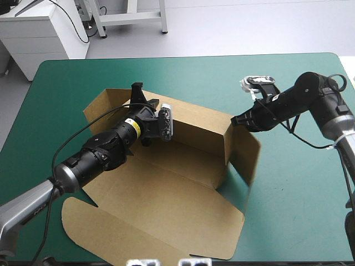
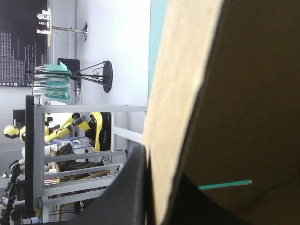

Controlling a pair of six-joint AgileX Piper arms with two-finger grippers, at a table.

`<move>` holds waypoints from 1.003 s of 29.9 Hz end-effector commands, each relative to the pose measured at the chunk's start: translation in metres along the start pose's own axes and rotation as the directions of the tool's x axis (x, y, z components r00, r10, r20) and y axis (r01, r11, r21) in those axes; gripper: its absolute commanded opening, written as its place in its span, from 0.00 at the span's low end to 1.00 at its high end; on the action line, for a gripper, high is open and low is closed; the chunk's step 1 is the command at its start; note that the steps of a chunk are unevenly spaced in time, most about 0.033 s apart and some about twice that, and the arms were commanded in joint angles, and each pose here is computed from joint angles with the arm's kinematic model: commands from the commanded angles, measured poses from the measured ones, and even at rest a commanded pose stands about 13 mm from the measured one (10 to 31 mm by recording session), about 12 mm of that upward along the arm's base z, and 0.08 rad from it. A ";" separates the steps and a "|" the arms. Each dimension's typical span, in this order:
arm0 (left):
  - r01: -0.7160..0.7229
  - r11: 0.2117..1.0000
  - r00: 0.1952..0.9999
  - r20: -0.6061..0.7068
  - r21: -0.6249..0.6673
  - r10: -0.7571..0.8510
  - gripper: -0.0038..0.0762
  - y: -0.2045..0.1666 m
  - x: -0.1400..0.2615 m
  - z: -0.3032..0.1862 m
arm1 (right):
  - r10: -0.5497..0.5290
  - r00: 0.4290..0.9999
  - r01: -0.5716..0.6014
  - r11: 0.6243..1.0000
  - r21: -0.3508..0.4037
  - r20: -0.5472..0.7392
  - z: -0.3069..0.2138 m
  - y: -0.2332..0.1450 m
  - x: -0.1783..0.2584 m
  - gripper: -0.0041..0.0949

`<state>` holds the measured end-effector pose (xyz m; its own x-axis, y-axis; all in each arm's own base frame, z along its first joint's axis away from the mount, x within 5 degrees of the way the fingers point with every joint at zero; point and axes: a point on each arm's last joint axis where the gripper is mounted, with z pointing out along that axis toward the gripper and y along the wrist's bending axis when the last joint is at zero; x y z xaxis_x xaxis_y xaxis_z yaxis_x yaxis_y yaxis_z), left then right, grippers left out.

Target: Fold the box

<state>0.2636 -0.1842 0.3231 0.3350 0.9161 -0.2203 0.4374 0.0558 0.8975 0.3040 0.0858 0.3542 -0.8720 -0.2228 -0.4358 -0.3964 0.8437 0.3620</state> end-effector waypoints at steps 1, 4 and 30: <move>0.070 0.996 0.996 0.053 -0.061 -0.067 0.04 0.018 -0.007 -0.011 | -0.085 0.996 0.086 0.990 -0.112 0.021 -0.013 0.037 0.004 0.04; 0.089 0.994 0.995 0.052 -0.058 -0.086 0.04 0.018 -0.007 -0.011 | -0.132 0.991 0.132 0.982 -0.133 0.006 -0.008 0.051 0.006 0.04; 0.213 0.976 0.944 -0.248 -0.048 -0.218 0.04 0.018 0.013 0.009 | -0.398 0.887 0.364 0.915 0.175 0.236 -0.016 0.041 -0.010 0.04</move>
<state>0.2826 -0.1814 0.3174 0.1381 0.9658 -0.2195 0.4747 0.1300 0.8705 0.2926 0.1165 0.3685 -0.6482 -0.4443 -0.6184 -0.6305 0.7686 0.1087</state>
